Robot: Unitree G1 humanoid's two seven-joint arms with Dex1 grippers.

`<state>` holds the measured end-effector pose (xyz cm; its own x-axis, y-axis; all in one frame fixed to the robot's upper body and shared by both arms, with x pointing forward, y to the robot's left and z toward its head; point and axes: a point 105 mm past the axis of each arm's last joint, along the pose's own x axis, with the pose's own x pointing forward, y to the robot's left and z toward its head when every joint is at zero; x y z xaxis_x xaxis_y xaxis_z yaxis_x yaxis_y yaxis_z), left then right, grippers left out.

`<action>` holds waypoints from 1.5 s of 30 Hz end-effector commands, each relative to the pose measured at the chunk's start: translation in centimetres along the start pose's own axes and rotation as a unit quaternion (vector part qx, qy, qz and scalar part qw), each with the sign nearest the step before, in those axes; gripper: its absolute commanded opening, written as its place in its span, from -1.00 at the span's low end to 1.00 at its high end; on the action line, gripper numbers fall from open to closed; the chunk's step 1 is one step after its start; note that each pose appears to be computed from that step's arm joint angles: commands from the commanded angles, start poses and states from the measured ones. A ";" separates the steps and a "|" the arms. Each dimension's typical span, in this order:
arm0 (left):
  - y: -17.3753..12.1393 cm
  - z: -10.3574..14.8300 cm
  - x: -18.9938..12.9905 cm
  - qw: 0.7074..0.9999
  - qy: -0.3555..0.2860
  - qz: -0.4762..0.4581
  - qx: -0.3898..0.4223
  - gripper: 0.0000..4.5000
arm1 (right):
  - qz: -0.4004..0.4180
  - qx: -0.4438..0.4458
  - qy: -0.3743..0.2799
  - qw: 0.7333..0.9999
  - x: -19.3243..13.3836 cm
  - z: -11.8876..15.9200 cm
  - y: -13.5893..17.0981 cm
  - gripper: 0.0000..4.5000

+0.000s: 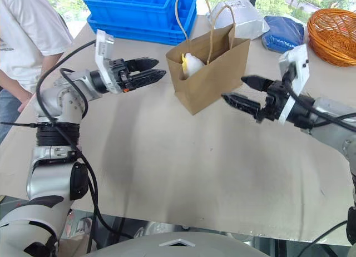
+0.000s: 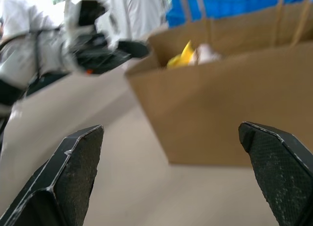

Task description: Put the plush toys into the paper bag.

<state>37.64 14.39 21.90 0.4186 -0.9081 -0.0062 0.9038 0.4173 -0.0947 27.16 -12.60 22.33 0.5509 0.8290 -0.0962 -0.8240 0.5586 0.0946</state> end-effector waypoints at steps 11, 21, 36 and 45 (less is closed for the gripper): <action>-2.7 0.7 1.6 0.994 0.021 -0.093 0.058 1.00 | 0.005 -0.124 0.033 0.992 6.6 -2.8 -0.6 -0.98; -3.7 -0.7 3.1 0.989 0.040 -0.100 0.101 1.00 | 0.018 -0.144 0.000 0.989 10.6 -2.0 -0.1 -0.98; -1.4 -0.5 4.2 0.991 0.004 0.040 0.126 1.00 | 0.004 -0.141 -0.008 0.990 11.4 -2.6 -0.5 -0.98; -1.0 -0.7 5.7 0.987 -0.006 0.086 0.135 1.00 | 0.005 -0.139 -0.002 0.990 11.5 -3.2 -0.7 -0.98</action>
<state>39.05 8.99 20.22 0.5532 -0.8328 -0.0202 0.8272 0.5463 0.1316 33.73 -3.39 16.97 0.5387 0.8315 -0.1361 -0.8402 0.5182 -0.1598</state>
